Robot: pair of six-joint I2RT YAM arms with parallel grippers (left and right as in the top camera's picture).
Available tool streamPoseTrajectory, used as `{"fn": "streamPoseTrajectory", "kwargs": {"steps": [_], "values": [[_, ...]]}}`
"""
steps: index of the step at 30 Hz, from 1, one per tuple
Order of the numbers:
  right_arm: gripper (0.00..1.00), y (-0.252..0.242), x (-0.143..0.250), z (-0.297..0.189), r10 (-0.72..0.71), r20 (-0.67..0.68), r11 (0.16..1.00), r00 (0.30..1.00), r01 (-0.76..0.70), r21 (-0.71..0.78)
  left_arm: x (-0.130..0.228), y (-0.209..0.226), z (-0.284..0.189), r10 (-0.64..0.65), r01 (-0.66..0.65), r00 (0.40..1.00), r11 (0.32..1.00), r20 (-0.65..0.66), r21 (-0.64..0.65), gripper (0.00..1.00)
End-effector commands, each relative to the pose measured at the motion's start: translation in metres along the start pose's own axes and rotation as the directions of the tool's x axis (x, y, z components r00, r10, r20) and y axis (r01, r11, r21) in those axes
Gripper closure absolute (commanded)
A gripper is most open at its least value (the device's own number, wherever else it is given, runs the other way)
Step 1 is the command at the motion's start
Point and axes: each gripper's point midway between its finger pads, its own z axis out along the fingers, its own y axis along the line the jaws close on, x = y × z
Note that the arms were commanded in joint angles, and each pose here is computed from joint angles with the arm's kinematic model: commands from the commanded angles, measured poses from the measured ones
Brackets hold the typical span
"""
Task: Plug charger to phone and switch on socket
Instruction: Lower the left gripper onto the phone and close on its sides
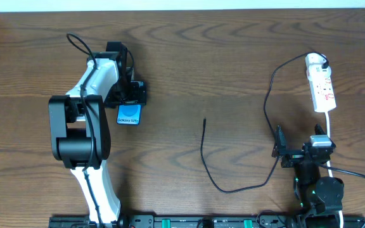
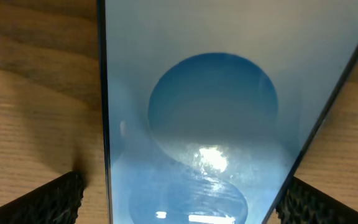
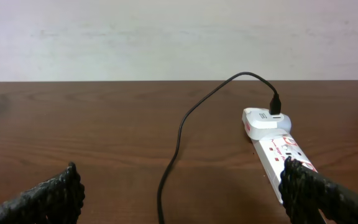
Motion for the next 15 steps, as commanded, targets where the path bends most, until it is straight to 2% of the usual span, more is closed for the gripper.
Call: {"fn": "streamPoseTrajectory", "kwargs": {"steps": [1, 15], "values": [[0.01, -0.0002, -0.0003, -0.0003, -0.015, 0.003, 1.0, 1.0, 0.015, 0.003, 0.0059, -0.0017, 0.005, 0.003, -0.003, 1.0, 1.0, -0.021, 0.014, 0.02], [0.01, -0.0002, -0.0003, -0.0003, -0.015, 0.003, 1.0, 1.0, 0.015, 0.003, 0.0029, -0.0024, 0.005, 0.003, -0.003, 1.0, 1.0, -0.009, 0.019, 0.02]]}}
